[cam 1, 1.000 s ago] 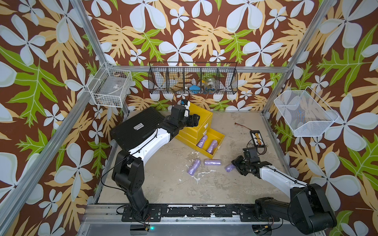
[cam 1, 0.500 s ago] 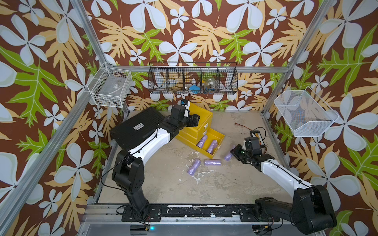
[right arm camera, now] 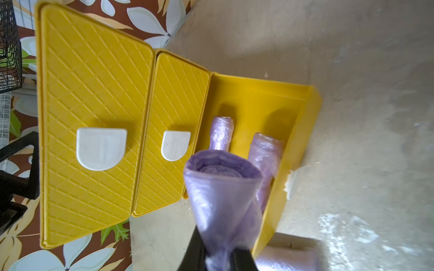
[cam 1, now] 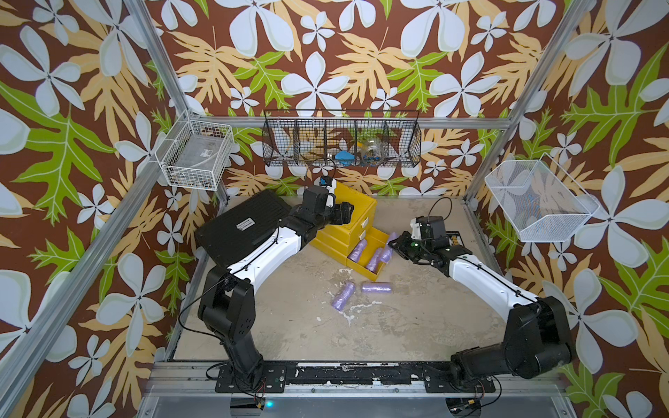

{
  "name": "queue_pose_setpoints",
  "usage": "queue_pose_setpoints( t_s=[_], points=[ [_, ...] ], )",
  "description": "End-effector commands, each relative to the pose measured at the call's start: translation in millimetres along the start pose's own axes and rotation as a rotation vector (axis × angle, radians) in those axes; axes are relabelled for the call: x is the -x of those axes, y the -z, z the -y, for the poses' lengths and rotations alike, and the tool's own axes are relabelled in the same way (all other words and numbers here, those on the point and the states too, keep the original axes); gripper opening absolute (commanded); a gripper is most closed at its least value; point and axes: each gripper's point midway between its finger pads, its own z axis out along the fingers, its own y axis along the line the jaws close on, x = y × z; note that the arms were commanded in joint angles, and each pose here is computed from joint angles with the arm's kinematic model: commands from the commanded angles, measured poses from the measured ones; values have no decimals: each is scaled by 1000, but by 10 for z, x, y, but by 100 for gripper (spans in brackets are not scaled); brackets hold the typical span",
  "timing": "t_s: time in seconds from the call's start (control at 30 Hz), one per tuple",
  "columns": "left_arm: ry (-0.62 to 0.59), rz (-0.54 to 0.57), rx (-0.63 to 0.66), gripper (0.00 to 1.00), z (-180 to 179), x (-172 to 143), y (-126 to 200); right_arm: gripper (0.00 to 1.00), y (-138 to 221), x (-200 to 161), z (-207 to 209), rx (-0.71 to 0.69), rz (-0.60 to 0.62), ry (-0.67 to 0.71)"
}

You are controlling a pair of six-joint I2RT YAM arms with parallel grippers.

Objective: Sort the rolls of trash bags by color and place them into the drawer
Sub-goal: Place the roll of trash bags in the drawer, then pick up the roll of trash bags from the center of the board.

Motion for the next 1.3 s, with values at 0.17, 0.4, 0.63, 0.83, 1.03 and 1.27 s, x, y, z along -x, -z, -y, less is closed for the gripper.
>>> queue_pose_setpoints(
  t_s=[0.17, 0.4, 0.63, 0.83, 1.03, 1.27],
  points=[
    [60, -190, 51, 80, -143, -480, 15, 15, -407, -28, -38, 5, -36, -85],
    [57, -184, 46, 81, -117, -431, 22, 37, -544, -47, 22, -13, -62, -76],
    [40, -169, 51, 80, -88, -317, 40, 43, -336, 11, -118, 14, -27, -23],
    [33, -126, 38, 80, 15, -81, 153, 41, 2, -84, -368, 134, -6, 98],
    [39, -71, 29, 81, 95, 93, 410, 42, 247, -496, -467, 224, -1, 202],
    [63, -49, 57, 81, -22, -139, 771, 46, 224, -1034, -519, 233, -58, 219]
  ],
)
